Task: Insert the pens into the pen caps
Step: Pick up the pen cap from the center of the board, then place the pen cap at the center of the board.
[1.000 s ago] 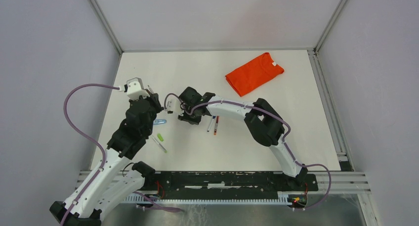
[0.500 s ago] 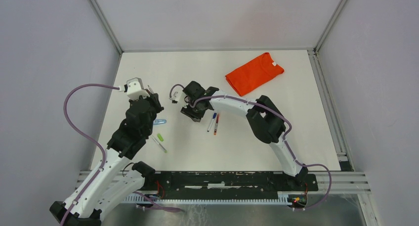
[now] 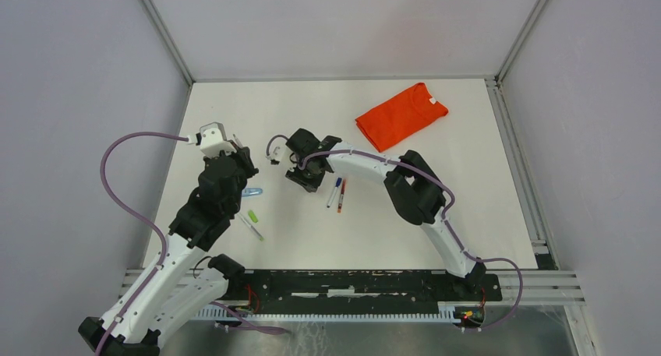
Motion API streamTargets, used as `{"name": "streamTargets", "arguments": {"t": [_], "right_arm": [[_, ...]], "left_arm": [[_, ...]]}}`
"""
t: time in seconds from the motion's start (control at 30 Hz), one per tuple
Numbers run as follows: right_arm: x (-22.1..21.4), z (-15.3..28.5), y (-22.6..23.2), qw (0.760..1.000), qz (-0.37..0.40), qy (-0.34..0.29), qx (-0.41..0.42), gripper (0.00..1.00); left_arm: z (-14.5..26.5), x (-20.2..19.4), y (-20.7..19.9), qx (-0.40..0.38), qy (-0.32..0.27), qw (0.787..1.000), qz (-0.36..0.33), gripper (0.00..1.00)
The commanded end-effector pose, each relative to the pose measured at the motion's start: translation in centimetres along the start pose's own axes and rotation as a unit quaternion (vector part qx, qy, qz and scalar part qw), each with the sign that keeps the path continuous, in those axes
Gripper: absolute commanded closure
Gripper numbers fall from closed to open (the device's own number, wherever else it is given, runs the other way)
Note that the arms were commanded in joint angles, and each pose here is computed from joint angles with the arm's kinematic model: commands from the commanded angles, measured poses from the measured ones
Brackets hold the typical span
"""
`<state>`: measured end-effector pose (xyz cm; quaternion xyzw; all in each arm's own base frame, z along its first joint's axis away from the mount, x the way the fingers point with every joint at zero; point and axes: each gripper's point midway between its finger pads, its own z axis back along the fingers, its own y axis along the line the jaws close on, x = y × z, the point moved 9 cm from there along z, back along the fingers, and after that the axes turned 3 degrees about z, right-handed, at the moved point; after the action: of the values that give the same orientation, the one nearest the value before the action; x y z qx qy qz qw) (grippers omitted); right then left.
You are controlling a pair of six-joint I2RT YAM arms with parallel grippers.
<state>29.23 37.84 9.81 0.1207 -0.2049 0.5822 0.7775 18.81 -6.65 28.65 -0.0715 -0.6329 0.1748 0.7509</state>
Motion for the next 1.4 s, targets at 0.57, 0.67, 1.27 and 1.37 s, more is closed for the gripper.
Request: {"name": "streamTargets", "arguments": {"t": [0.57,0.67,1.27,1.37], "right_arm": [[1.4,9.3,-2.6,0.99,-0.076,-0.111,-0.053,0.99],[-3.0,11.6,-3.6,0.984,-0.129,-0.079,-0.093,1.0],[-18.5,11.5,1.2,0.955,-0.263,0.105,-0.09,0.98],[-18.9,11.2,1.2,0.953,-0.264,0.118,-0.089,0.97]], "left_arm": [[-0.3,0.0,0.0,0.004,-0.004,1.0,-0.006,0.94],[-0.4,-0.1,-0.1,0.0,-0.002,1.0,-0.006,0.94],[-1.0,-0.7,-0.7,-0.016,0.017,1.0,-0.017,0.96],[-1.0,-0.7,-0.7,-0.014,0.017,1.0,-0.019,0.96]]}}
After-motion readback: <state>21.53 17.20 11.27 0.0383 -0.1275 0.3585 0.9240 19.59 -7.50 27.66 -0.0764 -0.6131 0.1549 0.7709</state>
